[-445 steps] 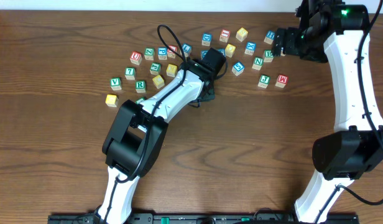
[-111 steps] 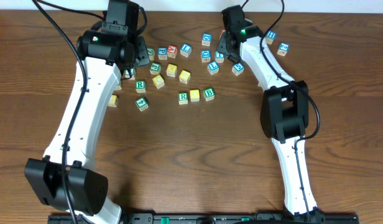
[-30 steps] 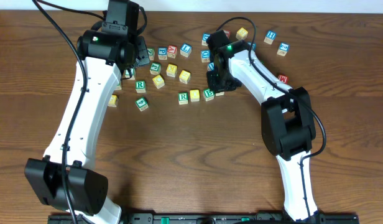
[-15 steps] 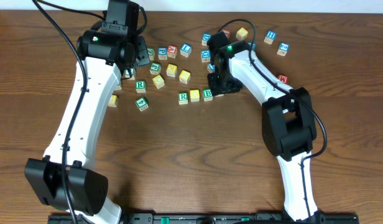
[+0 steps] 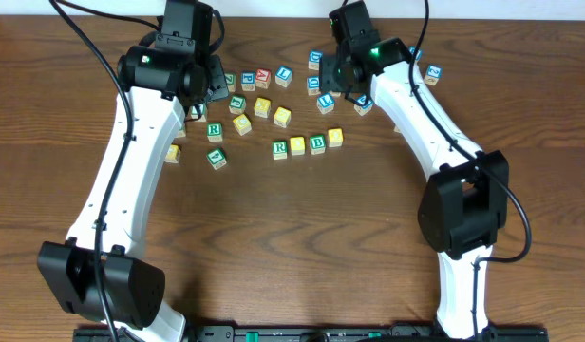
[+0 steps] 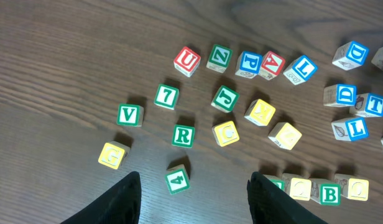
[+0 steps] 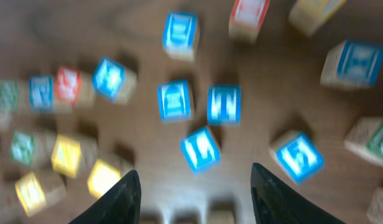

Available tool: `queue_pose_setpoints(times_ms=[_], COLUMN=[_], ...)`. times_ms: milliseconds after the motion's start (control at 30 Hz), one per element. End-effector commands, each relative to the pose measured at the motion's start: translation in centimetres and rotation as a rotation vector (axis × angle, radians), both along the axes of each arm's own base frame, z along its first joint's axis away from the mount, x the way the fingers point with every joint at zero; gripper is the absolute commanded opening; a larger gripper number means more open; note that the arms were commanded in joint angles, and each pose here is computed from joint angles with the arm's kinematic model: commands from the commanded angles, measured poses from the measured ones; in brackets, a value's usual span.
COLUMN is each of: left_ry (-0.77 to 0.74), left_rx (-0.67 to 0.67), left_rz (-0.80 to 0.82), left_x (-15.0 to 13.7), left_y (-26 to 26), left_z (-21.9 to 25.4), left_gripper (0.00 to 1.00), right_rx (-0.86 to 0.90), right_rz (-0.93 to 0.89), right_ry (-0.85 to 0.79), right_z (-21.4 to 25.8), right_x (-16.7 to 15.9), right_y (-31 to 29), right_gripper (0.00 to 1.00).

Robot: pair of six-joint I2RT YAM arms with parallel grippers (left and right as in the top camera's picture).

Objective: Spell out ROBOT
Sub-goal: 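Move the right gripper to the blue T block and grasp it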

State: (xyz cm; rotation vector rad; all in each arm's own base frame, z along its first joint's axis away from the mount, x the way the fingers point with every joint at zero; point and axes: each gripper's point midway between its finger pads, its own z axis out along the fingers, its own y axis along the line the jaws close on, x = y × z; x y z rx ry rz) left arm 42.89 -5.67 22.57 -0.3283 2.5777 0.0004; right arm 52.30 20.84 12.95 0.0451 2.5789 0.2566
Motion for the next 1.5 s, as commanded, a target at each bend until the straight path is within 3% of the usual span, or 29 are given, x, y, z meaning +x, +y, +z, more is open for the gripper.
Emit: queue_pose_setpoints(times_ms=[0,500,1133,1467], left_ry=[-0.008,-0.006,-0.007,-0.01], left_rx=[0.003,0.004,0.003,0.003], left_rz=[0.0,0.0,0.001,0.0], left_x=[0.0,0.0,0.0,0.1], left_y=[0.2,0.2,0.2,0.2], left_z=[0.3,0.3,0.3,0.4], left_gripper=[0.55,0.55,0.55,0.55], right_rx=[-0.015,-0.004,-0.019,-0.023], right_rz=[-0.136,-0.17,-0.088,-0.091], right_ry=[-0.044,-0.101,-0.045,-0.027], right_z=[-1.3,-6.3,-11.1,-11.7], right_x=[2.0,6.2,5.9,5.6], right_y=[-1.1,-2.4,-1.2,-1.3], right_gripper=[0.51,0.51,0.47,0.36])
